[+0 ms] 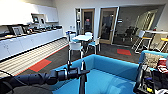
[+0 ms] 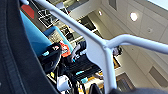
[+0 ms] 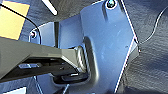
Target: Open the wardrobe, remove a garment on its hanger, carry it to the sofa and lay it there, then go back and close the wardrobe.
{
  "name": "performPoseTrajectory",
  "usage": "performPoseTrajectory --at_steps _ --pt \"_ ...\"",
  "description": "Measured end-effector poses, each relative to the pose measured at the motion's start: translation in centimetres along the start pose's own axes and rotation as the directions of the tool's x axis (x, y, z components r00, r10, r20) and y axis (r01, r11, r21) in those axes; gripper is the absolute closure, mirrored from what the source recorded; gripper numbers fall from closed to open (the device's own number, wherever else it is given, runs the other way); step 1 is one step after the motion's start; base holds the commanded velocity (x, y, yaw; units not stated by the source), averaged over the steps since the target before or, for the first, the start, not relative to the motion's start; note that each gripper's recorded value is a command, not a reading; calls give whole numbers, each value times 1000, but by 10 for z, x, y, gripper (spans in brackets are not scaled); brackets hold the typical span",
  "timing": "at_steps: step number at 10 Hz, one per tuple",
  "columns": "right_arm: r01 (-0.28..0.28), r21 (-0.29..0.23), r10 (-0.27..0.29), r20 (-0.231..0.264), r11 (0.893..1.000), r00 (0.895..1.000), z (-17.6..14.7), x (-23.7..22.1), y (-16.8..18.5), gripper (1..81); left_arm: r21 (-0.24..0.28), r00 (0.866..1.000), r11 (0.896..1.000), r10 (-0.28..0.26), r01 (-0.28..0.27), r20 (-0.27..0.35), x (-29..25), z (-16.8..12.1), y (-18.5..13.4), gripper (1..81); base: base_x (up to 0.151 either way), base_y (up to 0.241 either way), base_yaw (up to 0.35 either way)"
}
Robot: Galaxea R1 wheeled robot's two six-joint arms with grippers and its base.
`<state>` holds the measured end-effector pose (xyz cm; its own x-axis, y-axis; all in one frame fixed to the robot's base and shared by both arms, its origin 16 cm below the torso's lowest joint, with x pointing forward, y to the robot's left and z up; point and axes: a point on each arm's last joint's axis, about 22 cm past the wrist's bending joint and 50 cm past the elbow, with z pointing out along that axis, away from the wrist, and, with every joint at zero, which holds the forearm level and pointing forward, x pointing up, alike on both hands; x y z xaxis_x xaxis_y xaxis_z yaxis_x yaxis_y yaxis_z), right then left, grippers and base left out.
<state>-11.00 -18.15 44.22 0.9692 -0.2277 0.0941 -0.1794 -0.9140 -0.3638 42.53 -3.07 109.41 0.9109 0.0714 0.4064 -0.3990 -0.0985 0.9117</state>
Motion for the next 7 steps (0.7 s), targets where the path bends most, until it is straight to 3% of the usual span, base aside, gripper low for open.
performPoseTrajectory --at_steps 7 --pt "-1 4 1 -1 1000 1000 2 0 -5 10 5 1000 1000 -3 3 -3 0 -2 -3 811 0 0 -234"
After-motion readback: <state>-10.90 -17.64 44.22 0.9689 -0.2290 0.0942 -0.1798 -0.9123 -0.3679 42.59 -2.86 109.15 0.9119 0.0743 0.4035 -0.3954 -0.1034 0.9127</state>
